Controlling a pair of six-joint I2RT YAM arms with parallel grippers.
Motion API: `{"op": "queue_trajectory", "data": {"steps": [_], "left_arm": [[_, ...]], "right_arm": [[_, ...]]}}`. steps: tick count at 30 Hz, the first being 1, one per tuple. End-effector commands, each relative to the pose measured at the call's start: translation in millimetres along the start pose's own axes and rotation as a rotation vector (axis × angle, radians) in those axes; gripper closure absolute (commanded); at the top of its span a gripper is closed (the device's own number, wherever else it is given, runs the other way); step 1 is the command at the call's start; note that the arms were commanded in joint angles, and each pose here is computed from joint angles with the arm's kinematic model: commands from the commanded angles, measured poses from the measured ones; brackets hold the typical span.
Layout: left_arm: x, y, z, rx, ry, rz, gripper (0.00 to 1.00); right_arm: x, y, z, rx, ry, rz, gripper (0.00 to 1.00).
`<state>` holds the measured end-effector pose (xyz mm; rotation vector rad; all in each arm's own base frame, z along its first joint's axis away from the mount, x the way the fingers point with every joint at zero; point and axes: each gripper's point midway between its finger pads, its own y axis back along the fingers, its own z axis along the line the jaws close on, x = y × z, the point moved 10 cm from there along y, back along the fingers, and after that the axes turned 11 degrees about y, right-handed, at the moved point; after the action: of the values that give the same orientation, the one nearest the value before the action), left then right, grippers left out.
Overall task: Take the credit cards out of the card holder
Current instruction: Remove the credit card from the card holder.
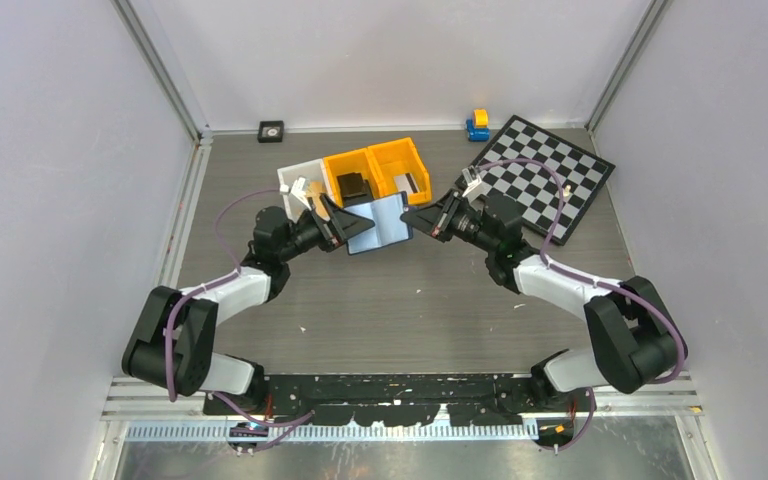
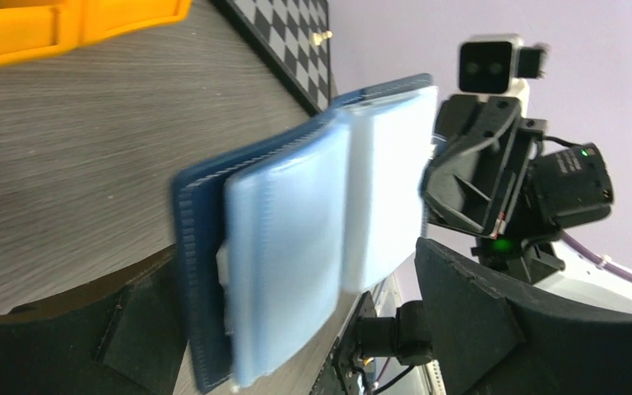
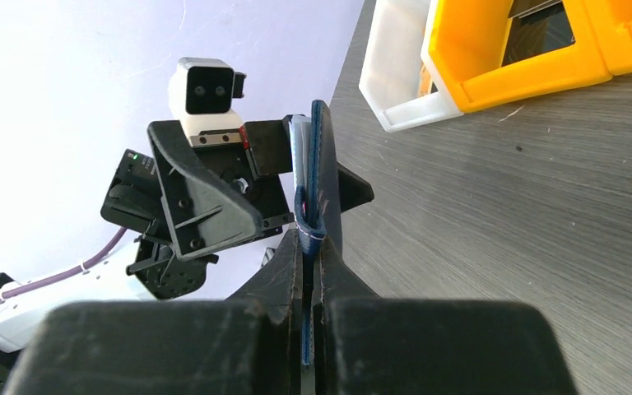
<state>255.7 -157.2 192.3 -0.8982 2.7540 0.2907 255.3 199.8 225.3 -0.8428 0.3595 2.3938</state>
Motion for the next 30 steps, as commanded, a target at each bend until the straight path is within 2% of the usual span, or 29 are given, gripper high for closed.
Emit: {"op": "queue_trajectory", "data": {"steps": [1,6,16,21,27,30], "left_arm": [[0,-3,-19,0.122,-0.070,0.021,0.01],[1,-5,-21,0.158,-0.070,0.040,0.07],[5,-13,-14,0.141,-0.046,0.057,0.09],[4,-12,-8,0.077,-0.046,0.043,0.33],[4,-9,-9,0.043,-0.058,0.033,0.61],[3,-9,-8,0.007,-0.056,0.033,0.73]], "right_arm": [[-5,-4,10,-0.096,0.010,-0.023,0.99],[1,-8,10,-0.089,0.019,-0.009,1.00],[24,-23,9,-0.040,0.072,0.037,1.00],[25,-21,10,-0.015,0.096,0.031,0.98],[26,-21,9,0.001,0.102,0.031,0.82],[26,-20,9,0.009,0.104,0.026,0.77]]}}
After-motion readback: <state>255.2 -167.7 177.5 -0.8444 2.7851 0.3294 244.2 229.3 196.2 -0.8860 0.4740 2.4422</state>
